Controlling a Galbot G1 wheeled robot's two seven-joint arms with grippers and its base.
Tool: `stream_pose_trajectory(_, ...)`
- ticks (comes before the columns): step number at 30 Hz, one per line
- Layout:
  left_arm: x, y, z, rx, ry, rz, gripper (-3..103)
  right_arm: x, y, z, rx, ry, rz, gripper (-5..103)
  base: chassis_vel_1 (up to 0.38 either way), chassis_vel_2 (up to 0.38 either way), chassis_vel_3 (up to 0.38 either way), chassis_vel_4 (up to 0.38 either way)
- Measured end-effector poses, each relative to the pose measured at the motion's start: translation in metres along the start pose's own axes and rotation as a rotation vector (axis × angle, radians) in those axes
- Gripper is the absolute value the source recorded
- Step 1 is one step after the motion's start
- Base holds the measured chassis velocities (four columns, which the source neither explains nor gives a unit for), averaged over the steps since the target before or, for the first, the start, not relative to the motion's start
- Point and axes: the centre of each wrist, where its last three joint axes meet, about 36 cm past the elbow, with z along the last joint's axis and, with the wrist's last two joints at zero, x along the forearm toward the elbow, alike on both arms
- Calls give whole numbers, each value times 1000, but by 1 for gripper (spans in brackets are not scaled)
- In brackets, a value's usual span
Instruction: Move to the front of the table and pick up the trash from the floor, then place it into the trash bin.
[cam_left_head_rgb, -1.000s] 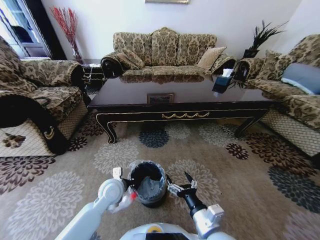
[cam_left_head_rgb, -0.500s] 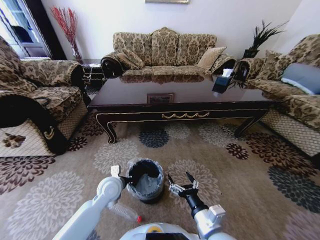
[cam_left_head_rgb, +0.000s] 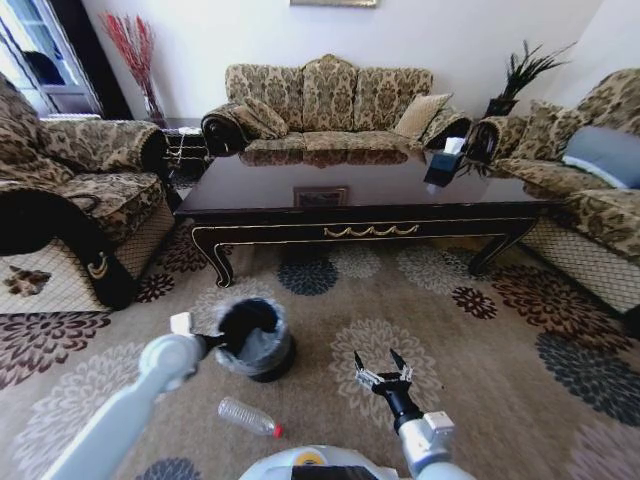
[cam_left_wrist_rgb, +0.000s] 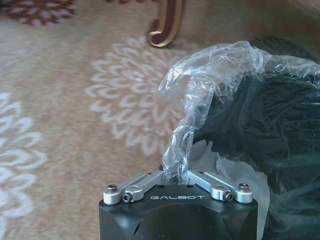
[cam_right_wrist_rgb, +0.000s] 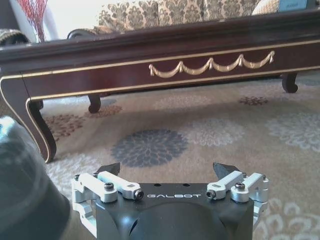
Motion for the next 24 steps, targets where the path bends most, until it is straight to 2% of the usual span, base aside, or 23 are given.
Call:
stream_pose_trajectory(3, 2, 24, -11, 65, -28, -27, 0, -2, 0, 18, 9, 25, -4, 100, 0, 0, 0, 0)
stream_pose_trajectory(7, 6, 33, -16, 88, -50, -40, 0, -7, 0, 33, 12, 46, -15, 100, 0, 0, 0, 0)
stream_pose_trajectory(17, 8, 45, -16, 116, -58, -65, 0, -13, 15, 85, 32, 114, -73, 100, 17, 19, -23, -22)
stream_pose_trajectory(24, 10, 49, -26, 120, -78, -64, 0, -15, 15, 92, 41, 127, -80, 100, 179, 161, -153, -179)
